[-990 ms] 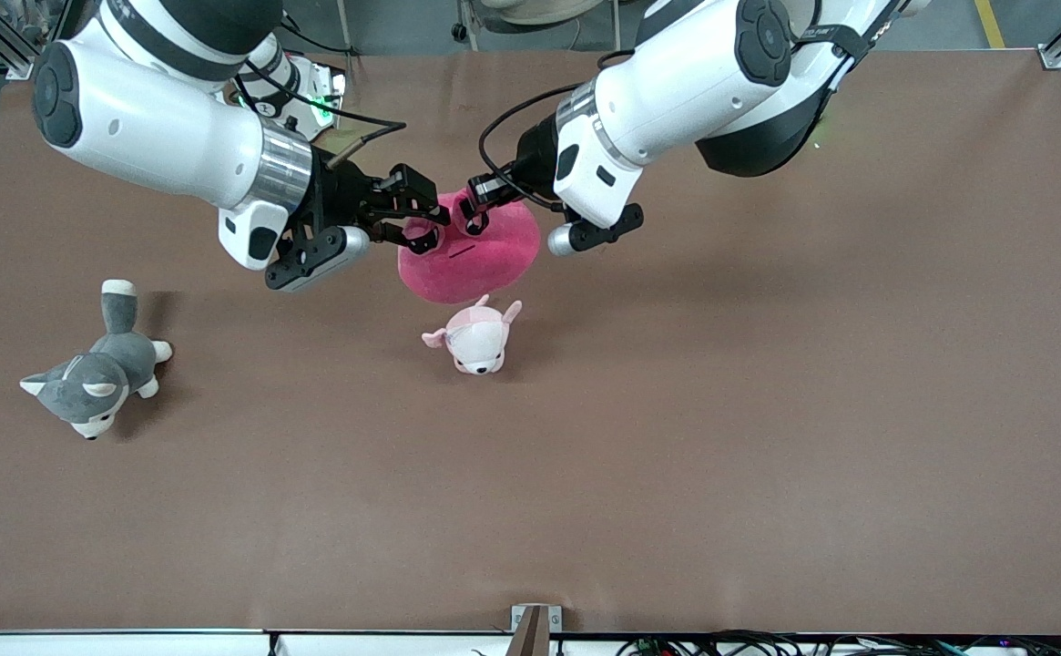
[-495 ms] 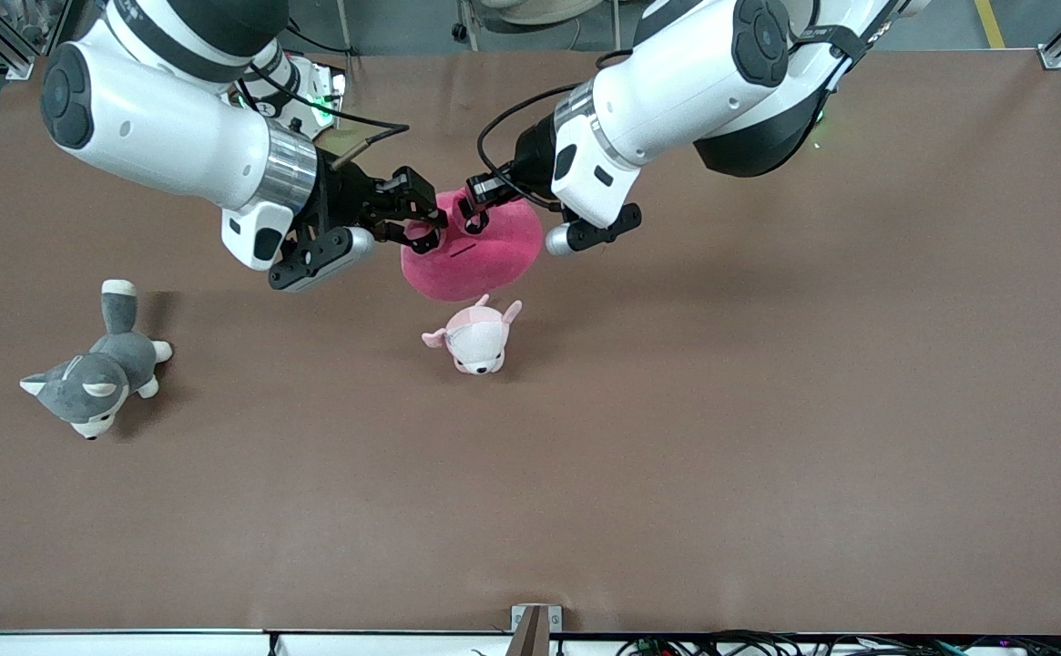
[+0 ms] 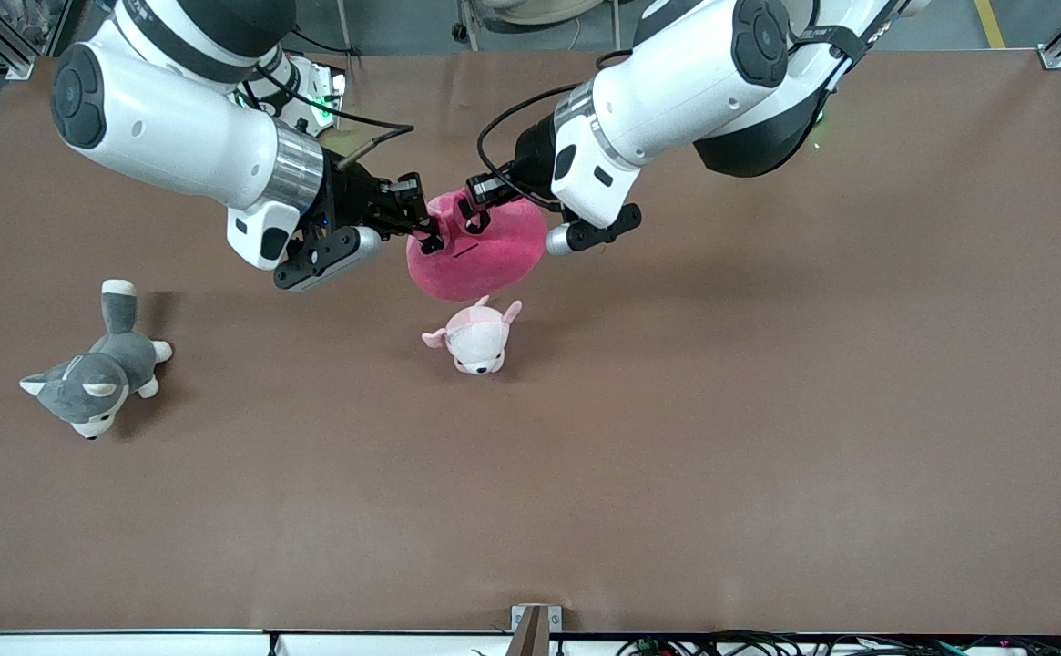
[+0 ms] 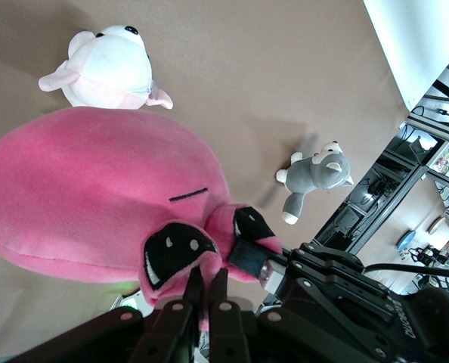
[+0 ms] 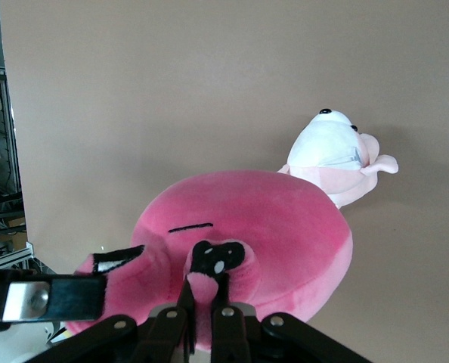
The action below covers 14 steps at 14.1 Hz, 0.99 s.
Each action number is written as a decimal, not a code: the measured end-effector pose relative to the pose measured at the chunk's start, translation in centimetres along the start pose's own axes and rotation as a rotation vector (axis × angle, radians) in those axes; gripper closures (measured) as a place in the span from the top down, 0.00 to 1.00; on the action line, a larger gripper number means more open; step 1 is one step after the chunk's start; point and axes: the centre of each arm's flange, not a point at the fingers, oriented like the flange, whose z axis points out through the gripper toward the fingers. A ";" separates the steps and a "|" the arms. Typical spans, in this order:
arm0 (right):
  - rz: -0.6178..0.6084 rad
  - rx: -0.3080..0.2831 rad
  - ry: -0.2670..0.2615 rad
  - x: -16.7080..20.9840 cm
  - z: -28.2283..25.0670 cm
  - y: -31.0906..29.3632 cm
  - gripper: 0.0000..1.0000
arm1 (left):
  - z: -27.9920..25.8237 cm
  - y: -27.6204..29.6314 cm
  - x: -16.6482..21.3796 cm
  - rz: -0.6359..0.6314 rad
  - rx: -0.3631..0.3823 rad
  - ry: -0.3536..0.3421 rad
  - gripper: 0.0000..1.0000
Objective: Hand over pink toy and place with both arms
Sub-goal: 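Carry the pink toy with the right gripper while the left gripper withdraws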
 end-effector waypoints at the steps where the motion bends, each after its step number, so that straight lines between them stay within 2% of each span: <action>1: 0.001 0.000 0.000 0.0 0.0 0.0 0.11 | 0.0 0.0 0.0 0.000 0.000 0.000 0.09; 2: 0.002 -0.001 0.000 0.0 0.0 0.1 0.11 | 0.0 0.0 0.0 0.000 0.000 0.000 0.09; 3: 0.004 -0.002 -0.005 0.1 0.1 0.2 0.11 | -0.1 0.0 0.0 0.003 -0.001 0.002 0.15; 8: 0.038 -0.014 -0.023 1.0 0.8 2.2 0.11 | -0.3 0.2 -0.1 0.045 0.013 0.049 0.66; 11: 0.103 -0.016 -0.043 1.9 -2.3 7.6 0.10 | -1.0 0.2 0.5 0.079 0.031 0.105 0.95; 12: 0.114 -0.012 -0.042 2.1 -3.7 10.0 0.10 | -1.5 0.1 0.9 0.095 0.055 0.133 1.00; 14: 0.137 -0.002 -0.038 2.4 -6.8 15.6 0.10 | -2.9 -0.9 2.5 0.124 0.144 0.199 1.00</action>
